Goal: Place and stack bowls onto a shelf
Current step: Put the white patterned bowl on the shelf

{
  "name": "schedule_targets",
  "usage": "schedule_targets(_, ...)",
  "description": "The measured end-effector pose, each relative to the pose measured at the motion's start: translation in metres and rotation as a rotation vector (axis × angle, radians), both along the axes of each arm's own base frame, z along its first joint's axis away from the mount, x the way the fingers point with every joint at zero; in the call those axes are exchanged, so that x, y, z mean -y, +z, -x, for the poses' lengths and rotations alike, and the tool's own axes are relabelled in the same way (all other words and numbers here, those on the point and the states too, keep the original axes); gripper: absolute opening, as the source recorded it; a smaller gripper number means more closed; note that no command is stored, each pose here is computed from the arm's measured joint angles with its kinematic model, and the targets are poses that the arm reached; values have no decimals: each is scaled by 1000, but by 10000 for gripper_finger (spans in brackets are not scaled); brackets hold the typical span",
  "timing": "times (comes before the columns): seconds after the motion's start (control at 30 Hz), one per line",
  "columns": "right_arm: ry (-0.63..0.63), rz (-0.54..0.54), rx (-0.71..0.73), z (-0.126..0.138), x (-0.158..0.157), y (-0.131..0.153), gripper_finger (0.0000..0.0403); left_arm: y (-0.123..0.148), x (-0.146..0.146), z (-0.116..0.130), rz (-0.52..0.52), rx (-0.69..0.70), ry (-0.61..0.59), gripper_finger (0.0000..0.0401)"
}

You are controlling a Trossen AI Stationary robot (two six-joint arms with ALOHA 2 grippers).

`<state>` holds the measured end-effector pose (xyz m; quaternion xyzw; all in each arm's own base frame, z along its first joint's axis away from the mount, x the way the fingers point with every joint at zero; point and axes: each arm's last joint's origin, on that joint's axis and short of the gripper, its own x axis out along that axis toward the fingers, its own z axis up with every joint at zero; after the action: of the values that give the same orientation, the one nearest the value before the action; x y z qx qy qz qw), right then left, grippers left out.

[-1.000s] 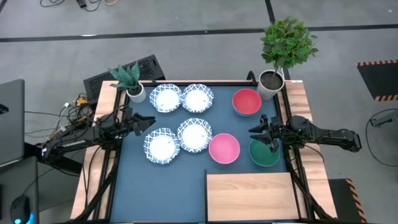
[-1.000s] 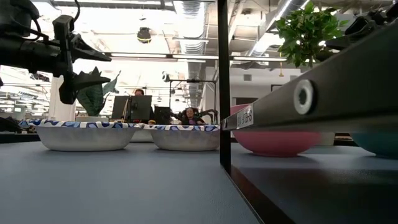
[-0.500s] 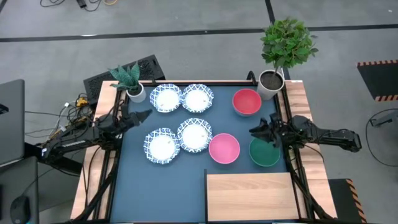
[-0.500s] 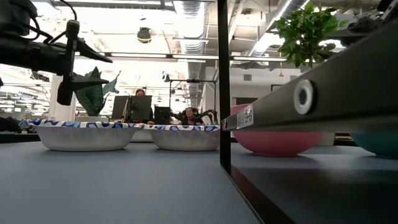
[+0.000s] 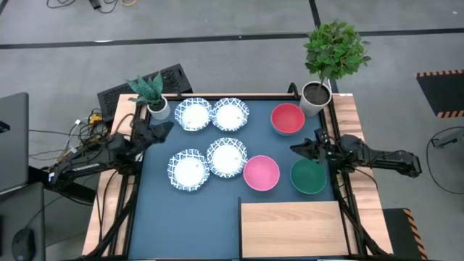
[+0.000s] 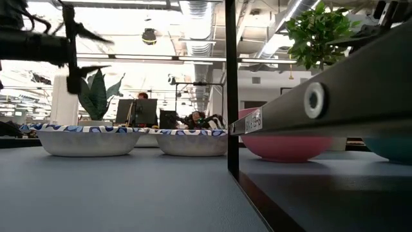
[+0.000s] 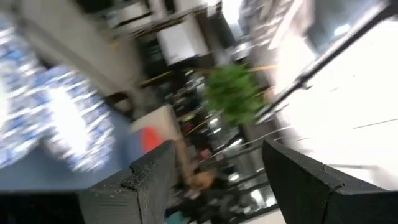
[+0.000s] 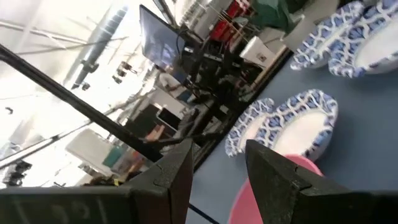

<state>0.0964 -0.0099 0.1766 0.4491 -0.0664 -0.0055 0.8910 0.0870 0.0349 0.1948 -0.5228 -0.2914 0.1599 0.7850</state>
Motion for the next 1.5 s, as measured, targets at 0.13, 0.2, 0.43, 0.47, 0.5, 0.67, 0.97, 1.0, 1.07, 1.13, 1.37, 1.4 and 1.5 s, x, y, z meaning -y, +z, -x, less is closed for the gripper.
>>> schedule_targets(0.13,-52,28,128,3,1,14,173,16,1,5,-82,86,31,228)
schedule_targets(0.2,-117,83,149,5,3,24,173,27,2,9,-105,115,37,228)
schedule_targets(0.43,-341,302,133,18,6,69,173,62,5,16,-182,144,62,228)
schedule_targets(0.47,-355,329,104,18,6,76,173,67,5,16,-191,139,63,228)
schedule_targets(0.5,-363,356,74,18,7,83,173,72,4,14,-198,129,62,228)
schedule_targets(0.67,-371,465,-132,11,8,111,173,97,-1,-5,-213,-27,48,228)
schedule_targets(0.97,-321,647,-350,-34,14,154,173,132,-12,-59,-260,-466,-119,228)
schedule_targets(1.0,-314,676,-374,-41,14,157,173,136,-13,-64,-274,-502,-133,228)
schedule_targets(1.07,-298,735,-418,-56,16,162,175,142,-14,-70,-294,-571,-155,228)
schedule_targets(1.13,-272,788,-481,-72,18,162,179,147,-16,-74,-308,-631,-165,228)
schedule_targets(1.37,-181,915,-666,-126,31,154,197,157,-16,-77,-332,-702,-169,228)
schedule_targets(1.4,-161,956,-698,-133,33,150,200,157,-16,-76,-332,-701,-168,228)
schedule_targets(1.5,-106,1097,-755,-155,36,141,212,156,-16,-75,-328,-723,-169,228)
